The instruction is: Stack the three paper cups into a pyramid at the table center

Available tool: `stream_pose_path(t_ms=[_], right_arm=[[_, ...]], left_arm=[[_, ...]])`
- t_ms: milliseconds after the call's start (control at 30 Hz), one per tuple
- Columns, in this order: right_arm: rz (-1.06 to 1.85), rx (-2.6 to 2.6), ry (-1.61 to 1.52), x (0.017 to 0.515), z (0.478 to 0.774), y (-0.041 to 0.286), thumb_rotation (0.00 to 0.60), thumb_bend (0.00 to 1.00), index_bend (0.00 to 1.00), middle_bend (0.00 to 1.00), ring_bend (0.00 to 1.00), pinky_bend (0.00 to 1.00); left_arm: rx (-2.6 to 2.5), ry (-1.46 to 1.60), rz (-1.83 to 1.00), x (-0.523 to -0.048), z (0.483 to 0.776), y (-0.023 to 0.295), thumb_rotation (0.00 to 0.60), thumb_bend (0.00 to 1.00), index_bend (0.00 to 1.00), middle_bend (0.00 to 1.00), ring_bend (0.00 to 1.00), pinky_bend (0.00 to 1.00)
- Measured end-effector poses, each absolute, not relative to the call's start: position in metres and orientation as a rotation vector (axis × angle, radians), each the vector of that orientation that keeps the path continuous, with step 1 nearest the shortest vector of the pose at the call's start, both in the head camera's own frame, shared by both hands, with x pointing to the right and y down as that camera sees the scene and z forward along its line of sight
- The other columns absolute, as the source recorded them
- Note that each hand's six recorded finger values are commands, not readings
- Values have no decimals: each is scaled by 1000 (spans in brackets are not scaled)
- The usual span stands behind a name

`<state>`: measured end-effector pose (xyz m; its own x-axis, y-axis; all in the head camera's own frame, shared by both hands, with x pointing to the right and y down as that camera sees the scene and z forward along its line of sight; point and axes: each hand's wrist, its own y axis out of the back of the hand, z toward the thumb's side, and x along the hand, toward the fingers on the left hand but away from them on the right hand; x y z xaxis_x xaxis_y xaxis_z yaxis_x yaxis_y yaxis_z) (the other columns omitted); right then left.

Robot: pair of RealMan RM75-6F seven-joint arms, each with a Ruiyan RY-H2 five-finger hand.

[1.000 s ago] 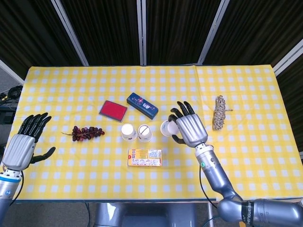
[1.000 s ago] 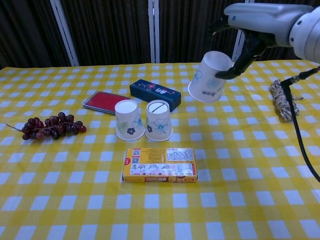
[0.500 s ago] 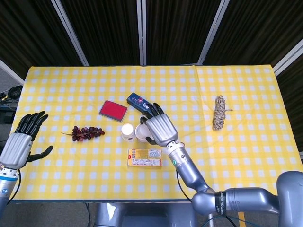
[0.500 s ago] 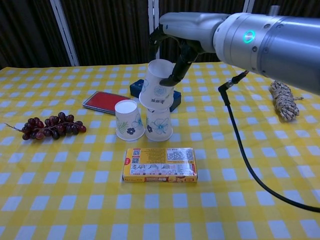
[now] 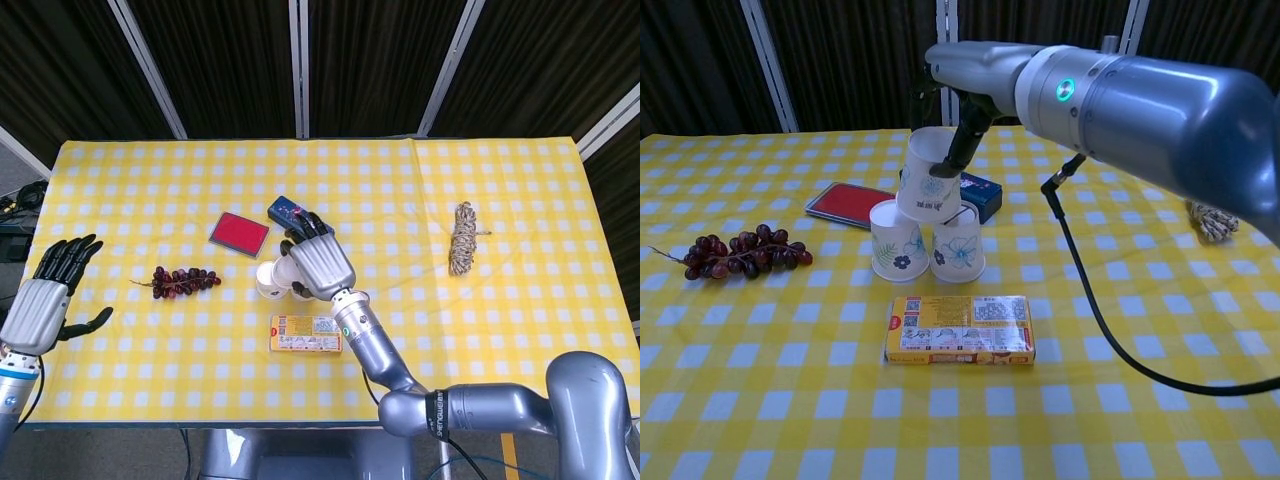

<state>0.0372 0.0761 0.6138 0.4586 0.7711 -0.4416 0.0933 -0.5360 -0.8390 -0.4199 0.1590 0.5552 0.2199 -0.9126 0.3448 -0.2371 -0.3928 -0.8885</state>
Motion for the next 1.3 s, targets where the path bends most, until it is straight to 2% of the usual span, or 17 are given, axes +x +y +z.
stream_pose_path(t_ms=[500,933,1300], right_arm=[[1124,-1924,-695,30,625,79,600,236,516,230,0,28],[1115,-1919,-712,30,622,80,600,178,276,152,0,0],[1131,-1903,-714,38,621,83,600,170,221,90,0,0]], left_arm=[[-1789,1051,-1204,-418,557,160,600,274,0,0,0,0],[-1789,1046,-1202,-417,557,161,600,274,0,0,0,0],[-1789,1046,-1196,-416,555,162,600,274,0,0,0,0]])
